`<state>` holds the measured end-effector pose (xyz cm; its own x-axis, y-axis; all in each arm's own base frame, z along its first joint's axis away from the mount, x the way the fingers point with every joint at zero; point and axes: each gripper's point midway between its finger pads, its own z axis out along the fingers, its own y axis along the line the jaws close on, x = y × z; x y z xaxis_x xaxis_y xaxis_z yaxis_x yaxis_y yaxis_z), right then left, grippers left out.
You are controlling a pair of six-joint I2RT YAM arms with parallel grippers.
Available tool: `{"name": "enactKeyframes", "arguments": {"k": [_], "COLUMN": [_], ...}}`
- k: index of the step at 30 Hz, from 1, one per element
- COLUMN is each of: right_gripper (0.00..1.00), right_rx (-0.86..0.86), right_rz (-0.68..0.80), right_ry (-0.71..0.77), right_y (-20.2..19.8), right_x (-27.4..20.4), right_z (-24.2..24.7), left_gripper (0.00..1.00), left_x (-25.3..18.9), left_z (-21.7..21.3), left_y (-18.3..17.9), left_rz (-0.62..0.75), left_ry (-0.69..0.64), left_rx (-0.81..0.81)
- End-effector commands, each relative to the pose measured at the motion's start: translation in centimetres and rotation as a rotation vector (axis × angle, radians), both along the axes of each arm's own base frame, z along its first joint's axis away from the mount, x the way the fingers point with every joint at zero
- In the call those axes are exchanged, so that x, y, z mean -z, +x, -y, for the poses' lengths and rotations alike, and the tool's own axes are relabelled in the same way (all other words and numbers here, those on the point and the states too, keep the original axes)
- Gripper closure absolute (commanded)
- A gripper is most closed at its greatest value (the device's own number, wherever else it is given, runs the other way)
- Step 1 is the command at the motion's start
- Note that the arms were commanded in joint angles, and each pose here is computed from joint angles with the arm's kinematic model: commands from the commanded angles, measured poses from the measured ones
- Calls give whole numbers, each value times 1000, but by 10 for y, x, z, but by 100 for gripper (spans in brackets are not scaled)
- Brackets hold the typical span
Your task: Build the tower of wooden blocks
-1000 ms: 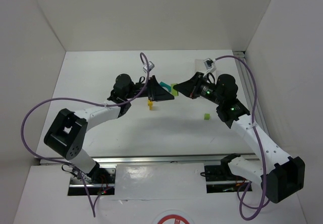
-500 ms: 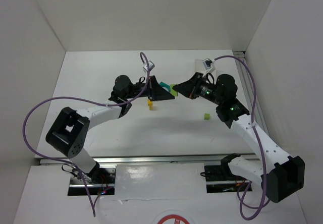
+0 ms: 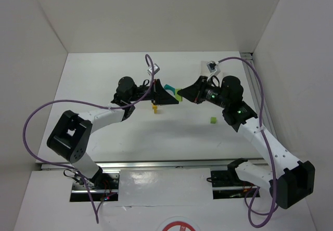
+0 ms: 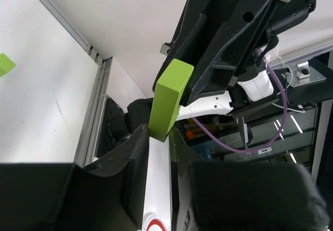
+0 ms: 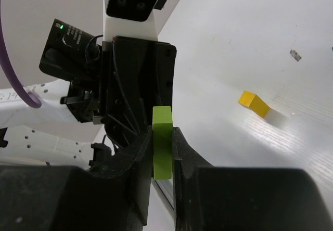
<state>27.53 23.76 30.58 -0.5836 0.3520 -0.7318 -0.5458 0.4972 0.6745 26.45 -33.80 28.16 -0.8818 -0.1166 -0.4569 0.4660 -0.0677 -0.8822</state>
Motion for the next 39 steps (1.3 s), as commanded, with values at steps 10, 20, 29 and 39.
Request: {"name": "enactKeyframes", "arguments": {"k": [10, 20, 29, 39], "right_gripper": [84, 68, 80, 85], "right_rx": [14, 9, 57, 240], "right_rz": [26, 17, 43, 123], "right_ry": [-50, -82, -46, -123], "right_y": [-13, -18, -5, 34], "right_x": [1, 12, -3, 20], "right_z": [10, 13, 13, 30], "left_gripper": [100, 100, 100, 100], "left_x": [-1, -6, -6, 25], "left_z": [-23, -26, -27, -36], "left_y": [16, 12, 11, 30], "left_rz": [57, 95, 105, -21], "left_ry": [76, 96, 129, 269], "left_rx": [-73, -30, -26, -112]}}
